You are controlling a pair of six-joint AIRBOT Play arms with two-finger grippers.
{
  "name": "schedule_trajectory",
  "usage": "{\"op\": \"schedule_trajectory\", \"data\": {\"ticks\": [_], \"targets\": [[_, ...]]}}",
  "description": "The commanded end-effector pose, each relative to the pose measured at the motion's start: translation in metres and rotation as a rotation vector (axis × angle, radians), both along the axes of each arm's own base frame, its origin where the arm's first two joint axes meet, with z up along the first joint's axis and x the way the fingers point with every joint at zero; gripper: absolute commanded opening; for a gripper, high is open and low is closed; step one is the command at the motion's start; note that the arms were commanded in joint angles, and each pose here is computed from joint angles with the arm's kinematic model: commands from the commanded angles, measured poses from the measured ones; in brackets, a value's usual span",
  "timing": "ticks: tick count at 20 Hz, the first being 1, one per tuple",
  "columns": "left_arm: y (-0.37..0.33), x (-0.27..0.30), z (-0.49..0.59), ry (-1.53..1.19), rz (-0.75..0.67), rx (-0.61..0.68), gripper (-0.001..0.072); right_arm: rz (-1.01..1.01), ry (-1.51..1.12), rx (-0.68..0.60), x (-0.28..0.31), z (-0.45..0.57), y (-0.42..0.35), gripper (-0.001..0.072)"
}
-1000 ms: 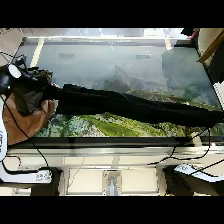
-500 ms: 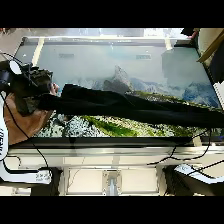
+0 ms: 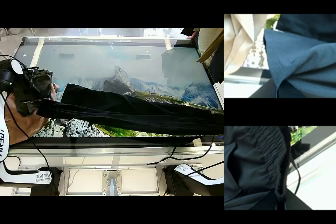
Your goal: Fold the clothes and pants, and hang the long-sleeved shirts on hangers.
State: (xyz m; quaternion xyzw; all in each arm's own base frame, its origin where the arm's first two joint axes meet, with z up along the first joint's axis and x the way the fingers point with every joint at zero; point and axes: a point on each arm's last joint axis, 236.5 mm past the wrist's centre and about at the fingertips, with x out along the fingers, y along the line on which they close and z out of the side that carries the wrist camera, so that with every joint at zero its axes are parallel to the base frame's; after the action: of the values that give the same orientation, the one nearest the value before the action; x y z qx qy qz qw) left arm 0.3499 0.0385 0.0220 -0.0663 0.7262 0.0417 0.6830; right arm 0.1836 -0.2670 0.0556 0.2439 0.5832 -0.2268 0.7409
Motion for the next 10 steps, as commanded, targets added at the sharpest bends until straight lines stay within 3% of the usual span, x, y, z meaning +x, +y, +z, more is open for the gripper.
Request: {"op": "schedule_trajectory", "data": {"ticks": [1,7,10], "targets": [[0.0,-0.009,0.001,0.038,-0.002,-0.008,0.0004,0.004,0.004,-0.012,0.0,0.001,-0.002,0.0031],[-0.002,-0.003,-0.046,0.15,0.091,-0.025,0.0004,-0.002,-0.014,0.1,0.011,-0.013,0.013,0.003],[-0.033,0.014,-0.078,0.179,0.225,-0.249,0.0005,-0.061,0.022,0.189,0.011,-0.034,0.016,0.0031]]}}
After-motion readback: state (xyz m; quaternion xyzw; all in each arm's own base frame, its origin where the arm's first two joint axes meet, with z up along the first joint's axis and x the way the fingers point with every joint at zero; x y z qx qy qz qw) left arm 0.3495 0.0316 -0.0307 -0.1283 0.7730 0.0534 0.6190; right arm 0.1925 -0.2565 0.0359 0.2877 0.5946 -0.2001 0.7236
